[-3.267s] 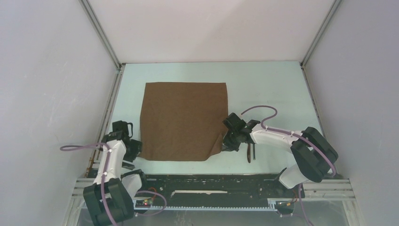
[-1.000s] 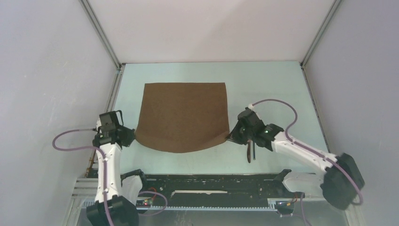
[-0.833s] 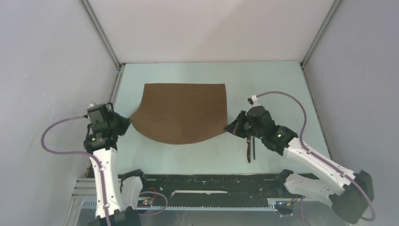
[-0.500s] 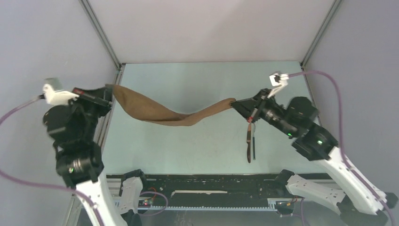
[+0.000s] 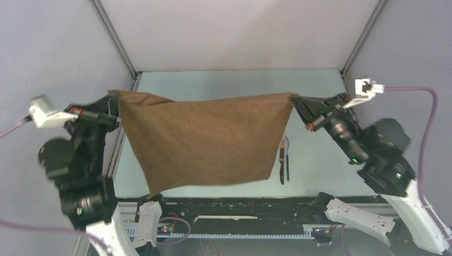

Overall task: Fold the napkin into a case and place the utensils inside
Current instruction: Fold and flatten the napkin at the center of the board.

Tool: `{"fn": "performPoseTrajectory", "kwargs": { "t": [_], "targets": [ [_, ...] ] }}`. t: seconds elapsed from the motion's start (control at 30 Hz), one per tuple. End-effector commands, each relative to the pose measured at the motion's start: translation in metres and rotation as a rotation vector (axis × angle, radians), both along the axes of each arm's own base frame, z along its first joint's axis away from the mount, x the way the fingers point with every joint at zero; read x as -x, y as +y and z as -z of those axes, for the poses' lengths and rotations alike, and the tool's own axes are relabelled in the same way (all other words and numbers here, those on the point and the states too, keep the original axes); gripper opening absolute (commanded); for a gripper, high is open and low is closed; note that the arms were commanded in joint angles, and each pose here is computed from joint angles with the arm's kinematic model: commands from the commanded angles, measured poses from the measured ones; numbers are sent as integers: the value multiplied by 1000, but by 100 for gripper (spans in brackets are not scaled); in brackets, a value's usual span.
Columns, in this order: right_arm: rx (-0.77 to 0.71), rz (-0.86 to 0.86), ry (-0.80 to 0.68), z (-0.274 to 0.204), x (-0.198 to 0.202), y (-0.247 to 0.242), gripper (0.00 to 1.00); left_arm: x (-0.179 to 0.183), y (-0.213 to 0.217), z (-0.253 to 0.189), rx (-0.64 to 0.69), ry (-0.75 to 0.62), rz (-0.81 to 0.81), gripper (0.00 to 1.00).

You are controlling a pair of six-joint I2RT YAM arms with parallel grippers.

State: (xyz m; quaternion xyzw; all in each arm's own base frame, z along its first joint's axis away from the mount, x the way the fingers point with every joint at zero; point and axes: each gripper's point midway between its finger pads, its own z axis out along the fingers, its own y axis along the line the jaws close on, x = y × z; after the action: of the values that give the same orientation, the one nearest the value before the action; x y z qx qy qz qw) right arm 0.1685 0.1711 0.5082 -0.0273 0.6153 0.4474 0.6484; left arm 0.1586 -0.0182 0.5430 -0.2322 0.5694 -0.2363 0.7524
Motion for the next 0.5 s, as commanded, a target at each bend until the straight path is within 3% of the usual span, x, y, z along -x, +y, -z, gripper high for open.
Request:
{"fn": "performPoseTrajectory", "kwargs": {
  "t": [0.0, 0.27, 0.37, 0.47],
  "targets": [
    [114, 222, 138, 51, -80, 4, 0, -93, 33, 66, 109, 186, -28, 0],
    [179, 265, 410, 178, -233, 12, 0, -235, 68, 212, 220, 509, -10, 0],
    [195, 249, 485, 223, -275, 12, 0, -289, 65, 280, 258, 680, 66, 0],
    [208, 247, 532, 259, -312, 6, 0, -330, 63, 325, 299, 765, 136, 0]
  ]
}}
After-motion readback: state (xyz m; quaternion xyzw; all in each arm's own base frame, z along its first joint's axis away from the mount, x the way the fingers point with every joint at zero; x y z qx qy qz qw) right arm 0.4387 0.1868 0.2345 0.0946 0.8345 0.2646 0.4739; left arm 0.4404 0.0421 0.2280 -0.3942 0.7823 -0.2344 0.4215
